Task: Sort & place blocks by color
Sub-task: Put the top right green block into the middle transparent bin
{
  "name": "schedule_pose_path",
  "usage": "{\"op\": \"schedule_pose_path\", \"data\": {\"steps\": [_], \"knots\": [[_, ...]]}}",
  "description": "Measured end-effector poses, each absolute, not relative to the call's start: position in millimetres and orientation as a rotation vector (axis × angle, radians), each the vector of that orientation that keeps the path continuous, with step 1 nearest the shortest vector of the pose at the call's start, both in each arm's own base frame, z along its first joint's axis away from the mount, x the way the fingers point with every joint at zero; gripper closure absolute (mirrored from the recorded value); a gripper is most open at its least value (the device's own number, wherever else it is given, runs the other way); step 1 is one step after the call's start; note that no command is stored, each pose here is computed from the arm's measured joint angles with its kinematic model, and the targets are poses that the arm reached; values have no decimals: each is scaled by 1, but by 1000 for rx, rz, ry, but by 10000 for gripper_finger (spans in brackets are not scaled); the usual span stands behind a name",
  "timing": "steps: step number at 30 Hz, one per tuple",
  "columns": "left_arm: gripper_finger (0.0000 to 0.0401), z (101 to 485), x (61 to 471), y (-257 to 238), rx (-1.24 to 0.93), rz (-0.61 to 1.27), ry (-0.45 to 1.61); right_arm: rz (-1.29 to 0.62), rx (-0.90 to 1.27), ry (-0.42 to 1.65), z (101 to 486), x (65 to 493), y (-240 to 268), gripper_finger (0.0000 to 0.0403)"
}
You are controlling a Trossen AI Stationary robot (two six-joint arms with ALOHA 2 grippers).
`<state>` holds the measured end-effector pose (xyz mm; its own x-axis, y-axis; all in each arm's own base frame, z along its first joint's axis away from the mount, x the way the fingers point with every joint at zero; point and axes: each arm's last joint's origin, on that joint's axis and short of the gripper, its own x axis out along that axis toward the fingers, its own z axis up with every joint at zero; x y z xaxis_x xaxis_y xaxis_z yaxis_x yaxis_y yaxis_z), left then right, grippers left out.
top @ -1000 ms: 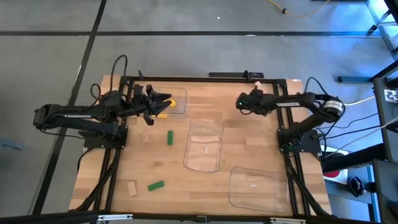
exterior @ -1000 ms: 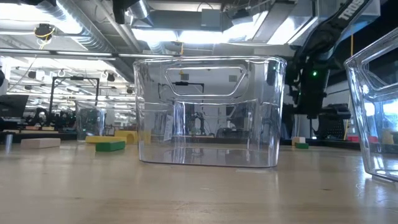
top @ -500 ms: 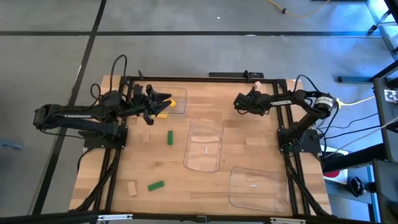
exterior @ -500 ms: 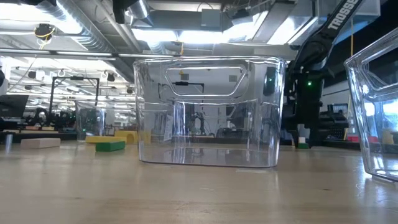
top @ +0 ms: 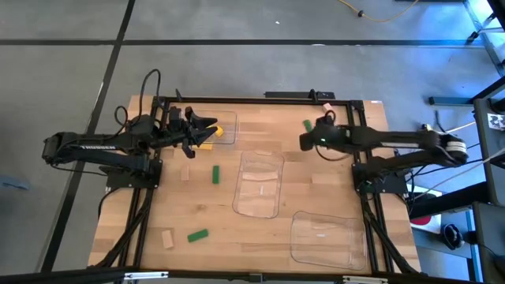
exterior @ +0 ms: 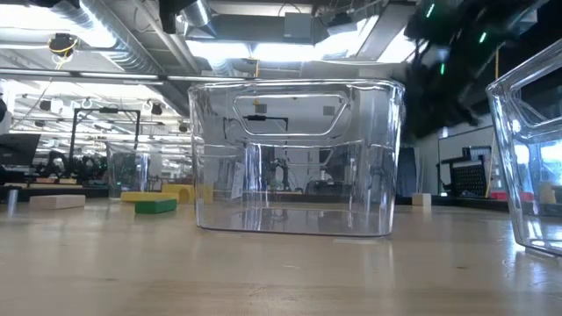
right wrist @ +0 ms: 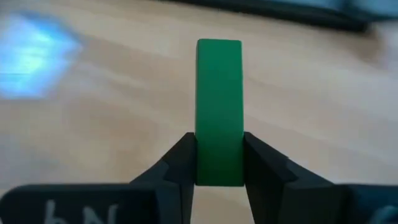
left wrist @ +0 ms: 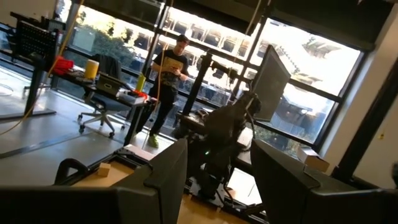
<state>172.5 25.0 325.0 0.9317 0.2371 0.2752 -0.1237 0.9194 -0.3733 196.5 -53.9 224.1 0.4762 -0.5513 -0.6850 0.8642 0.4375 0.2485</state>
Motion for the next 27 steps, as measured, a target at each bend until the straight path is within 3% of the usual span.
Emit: {"op": "schedule_pose_path", "data": {"steps": [5,8,20,27], "knots": [[232,325,173,23,-308,126,-302,-457,574,313,269,206,-25,301],[232,323,174,23,-310,130,-279,-306,530,227,281,211,-15,301],[232,325,173,24,-320,144,-307,-238,560,202,284,218,-10,301],[232,325,173,24,-320,144,-305,-99,461,469,284,276,0,301]]}}
